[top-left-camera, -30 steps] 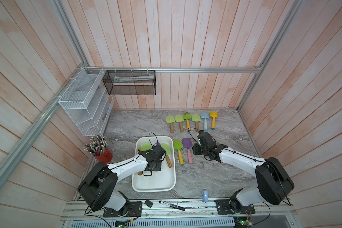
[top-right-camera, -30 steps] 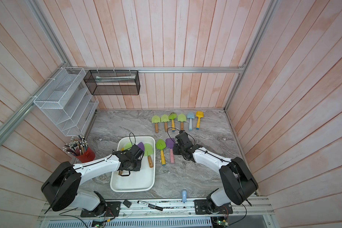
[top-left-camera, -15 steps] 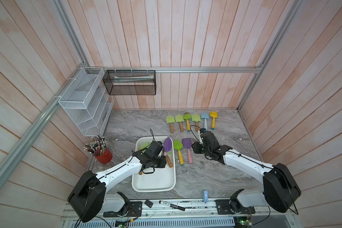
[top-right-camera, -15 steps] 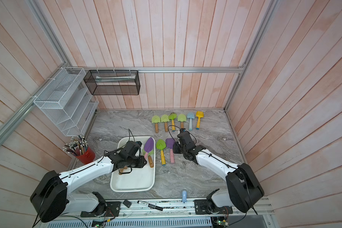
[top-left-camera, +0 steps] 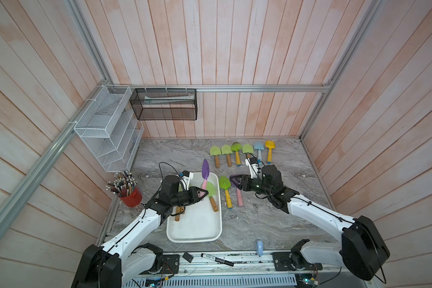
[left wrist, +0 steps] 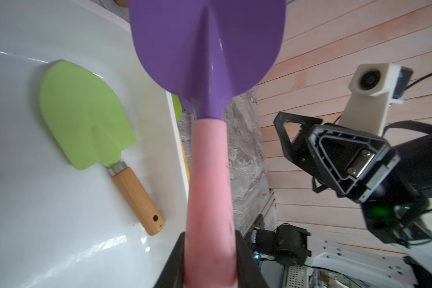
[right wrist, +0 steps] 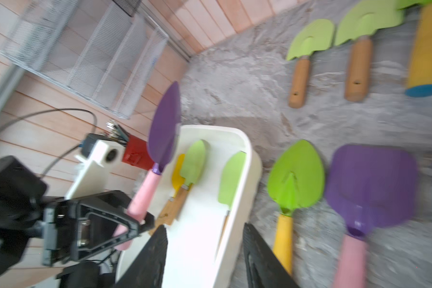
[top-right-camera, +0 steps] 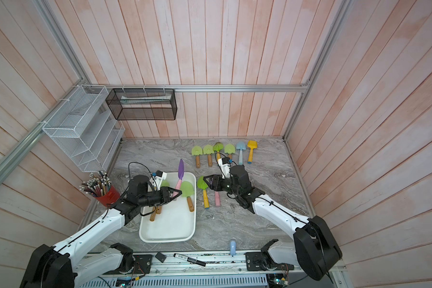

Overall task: Take the shovel out of the storage box
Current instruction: Pick up the shovel from the storage box.

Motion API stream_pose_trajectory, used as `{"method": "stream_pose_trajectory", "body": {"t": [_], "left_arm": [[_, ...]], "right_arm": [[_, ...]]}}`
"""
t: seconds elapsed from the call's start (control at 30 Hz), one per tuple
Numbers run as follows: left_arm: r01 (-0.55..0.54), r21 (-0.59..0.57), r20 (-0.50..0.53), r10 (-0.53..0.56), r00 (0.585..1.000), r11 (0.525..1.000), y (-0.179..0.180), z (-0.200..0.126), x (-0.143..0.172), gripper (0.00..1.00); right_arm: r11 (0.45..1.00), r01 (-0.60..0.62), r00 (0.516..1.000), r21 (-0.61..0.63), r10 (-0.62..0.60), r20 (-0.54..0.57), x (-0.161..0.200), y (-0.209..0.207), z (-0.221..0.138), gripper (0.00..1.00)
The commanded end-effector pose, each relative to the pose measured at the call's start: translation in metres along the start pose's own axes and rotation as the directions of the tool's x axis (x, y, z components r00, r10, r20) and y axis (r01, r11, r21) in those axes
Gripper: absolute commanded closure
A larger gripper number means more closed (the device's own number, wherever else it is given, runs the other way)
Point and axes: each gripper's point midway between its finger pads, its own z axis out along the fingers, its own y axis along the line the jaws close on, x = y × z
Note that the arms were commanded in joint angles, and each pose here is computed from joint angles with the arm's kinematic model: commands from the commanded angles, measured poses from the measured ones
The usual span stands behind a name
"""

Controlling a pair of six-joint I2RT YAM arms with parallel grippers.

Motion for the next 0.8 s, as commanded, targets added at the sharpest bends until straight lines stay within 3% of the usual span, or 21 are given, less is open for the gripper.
{"method": "stream_pose_trajectory", "body": {"t": [0.0, 0.37, 0.77], "left_arm": [[-0.019, 0.209, 0.018, 0.015, 1.000, 0.978, -0.041, -0.011, -0.007, 0.83], [0.010, 0.373, 0.035, -0.025, 0.999, 0.928, -0.064, -0.020, -0.010, 0.83], [0.007, 0.424, 0.020, -0.017, 1.000, 0.906, -0.072, -0.020, -0.011, 0.83]], "right_arm": [[0.968, -0.023, 1.000, -0.252, 0.016, -0.027, -0.003, 0.046, 0.004, 0.46], [0.897, -0.058, 0.995, -0.438, 0.018, -0.095, 0.000, 0.088, 0.026, 0.46], [0.821, -0.134, 0.988, -0.555, 0.066, -0.140, -0.002, 0.110, 0.043, 0.47]]}}
